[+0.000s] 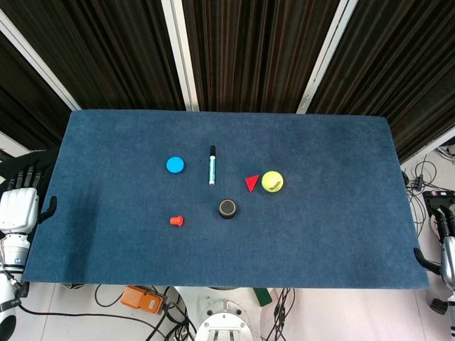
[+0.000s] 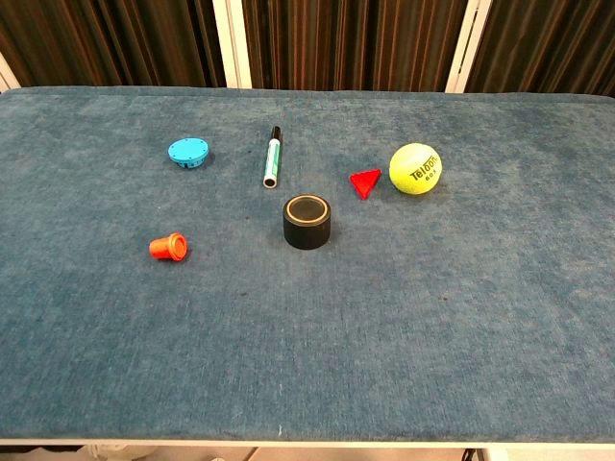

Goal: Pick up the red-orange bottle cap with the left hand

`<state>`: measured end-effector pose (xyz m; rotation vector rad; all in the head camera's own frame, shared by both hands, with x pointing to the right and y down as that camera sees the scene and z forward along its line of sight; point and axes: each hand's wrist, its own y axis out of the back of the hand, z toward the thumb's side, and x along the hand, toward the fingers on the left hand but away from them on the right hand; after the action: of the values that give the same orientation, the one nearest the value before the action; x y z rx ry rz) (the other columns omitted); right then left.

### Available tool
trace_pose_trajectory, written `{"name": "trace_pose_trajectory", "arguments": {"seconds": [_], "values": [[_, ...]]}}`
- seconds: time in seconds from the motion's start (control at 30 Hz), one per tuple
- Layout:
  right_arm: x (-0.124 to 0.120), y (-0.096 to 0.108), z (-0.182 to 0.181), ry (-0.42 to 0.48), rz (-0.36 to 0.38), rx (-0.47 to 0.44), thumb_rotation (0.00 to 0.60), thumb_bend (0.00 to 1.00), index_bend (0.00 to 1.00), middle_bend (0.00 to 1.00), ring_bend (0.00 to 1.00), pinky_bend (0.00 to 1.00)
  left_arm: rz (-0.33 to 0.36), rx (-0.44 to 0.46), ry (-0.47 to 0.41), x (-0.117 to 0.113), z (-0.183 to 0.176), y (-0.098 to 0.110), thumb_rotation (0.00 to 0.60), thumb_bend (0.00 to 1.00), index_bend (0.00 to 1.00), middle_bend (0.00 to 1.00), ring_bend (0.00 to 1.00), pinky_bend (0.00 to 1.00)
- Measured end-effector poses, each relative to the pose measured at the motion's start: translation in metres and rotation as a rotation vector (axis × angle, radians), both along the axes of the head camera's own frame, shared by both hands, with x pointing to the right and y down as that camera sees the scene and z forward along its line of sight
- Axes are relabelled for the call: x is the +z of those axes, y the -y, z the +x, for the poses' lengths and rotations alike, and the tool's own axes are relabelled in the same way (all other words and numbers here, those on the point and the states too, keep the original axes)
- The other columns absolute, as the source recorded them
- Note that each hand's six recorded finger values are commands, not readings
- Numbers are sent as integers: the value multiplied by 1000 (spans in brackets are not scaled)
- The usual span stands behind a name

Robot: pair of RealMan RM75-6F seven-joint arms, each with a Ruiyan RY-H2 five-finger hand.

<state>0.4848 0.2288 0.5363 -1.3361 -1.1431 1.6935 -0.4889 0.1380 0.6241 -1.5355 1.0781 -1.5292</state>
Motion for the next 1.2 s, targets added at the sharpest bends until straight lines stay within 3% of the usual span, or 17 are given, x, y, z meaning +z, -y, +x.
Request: {"name": "trace_pose_trajectory", "arguments": {"seconds": [0.67, 1.0, 1.2], "values": [[3, 0, 0, -4, -16, -4, 600, 403, 169, 135, 59, 0, -24, 61, -28, 6, 22, -6, 600, 351, 104, 0, 0, 121], [5, 1, 0, 2, -28, 0, 600, 403, 169, 135, 59, 0, -157, 200, -225, 22, 81, -26, 600, 342, 104, 0, 0, 121], [7, 1, -1, 2, -34, -1, 600, 403, 168, 135, 59, 0, -204, 249, -221, 34, 108, -27, 600, 308, 111, 0, 0, 121]]}}
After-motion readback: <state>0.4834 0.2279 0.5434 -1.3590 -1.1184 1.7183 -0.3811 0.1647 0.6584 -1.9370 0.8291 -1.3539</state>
